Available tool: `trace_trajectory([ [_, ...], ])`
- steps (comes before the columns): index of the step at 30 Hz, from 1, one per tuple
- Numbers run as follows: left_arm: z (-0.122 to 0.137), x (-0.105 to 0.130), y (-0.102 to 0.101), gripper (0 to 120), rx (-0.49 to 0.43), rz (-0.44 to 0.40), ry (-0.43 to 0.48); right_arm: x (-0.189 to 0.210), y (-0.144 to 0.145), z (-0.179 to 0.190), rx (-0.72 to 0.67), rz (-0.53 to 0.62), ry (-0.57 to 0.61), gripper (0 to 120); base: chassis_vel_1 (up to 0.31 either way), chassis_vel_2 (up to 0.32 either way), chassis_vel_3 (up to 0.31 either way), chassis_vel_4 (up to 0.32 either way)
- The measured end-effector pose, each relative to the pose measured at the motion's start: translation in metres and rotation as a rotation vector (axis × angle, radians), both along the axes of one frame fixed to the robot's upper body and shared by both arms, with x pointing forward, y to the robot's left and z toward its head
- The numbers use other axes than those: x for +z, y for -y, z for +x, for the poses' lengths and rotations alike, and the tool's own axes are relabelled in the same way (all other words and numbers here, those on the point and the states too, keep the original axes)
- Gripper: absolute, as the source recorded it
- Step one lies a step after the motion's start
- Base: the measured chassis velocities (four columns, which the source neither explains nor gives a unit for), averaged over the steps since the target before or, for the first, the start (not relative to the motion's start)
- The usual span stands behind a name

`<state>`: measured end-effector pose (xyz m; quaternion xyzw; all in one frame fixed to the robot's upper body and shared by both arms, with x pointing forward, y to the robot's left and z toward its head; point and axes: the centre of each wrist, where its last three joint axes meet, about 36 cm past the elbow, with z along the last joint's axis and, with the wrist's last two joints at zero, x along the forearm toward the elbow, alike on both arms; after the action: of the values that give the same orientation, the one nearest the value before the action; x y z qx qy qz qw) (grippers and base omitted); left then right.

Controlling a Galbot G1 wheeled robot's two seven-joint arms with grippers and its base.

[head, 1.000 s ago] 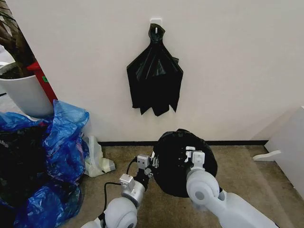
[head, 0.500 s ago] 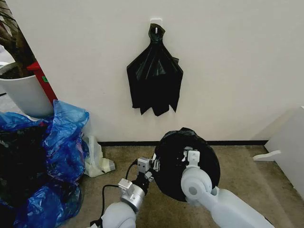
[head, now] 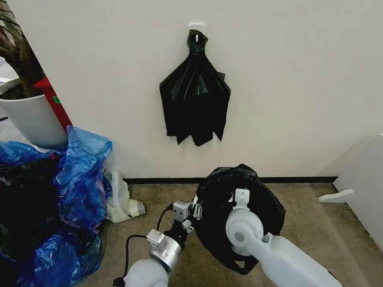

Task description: Place the garbage bag over the trash bin.

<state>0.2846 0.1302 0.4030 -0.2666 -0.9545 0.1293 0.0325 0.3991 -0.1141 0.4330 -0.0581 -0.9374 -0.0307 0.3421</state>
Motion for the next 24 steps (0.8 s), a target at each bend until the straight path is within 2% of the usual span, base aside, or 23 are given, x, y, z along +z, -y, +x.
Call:
trace_trajectory([
  [15, -0.008, 0.007, -0.006, 1, -0.04, -0.003, 0.007, 0.0, 0.003, 0.003, 0.006, 0.025, 0.013, 0, 0.0, 0.0, 0.0, 0.0],
  [19, -0.007, 0.004, -0.005, 1, -0.016, 0.007, -0.003, 0.006, 0.002, -0.003, 0.015, 0.038, 0.018, 0, 0.0, 0.0, 0.0, 0.0],
  [24, 0.005, -0.003, -0.005, 1, 0.056, 0.02, -0.042, 0.018, -0.002, -0.018, 0.043, 0.06, 0.022, 0, 0.0, 0.0, 0.0, 0.0],
])
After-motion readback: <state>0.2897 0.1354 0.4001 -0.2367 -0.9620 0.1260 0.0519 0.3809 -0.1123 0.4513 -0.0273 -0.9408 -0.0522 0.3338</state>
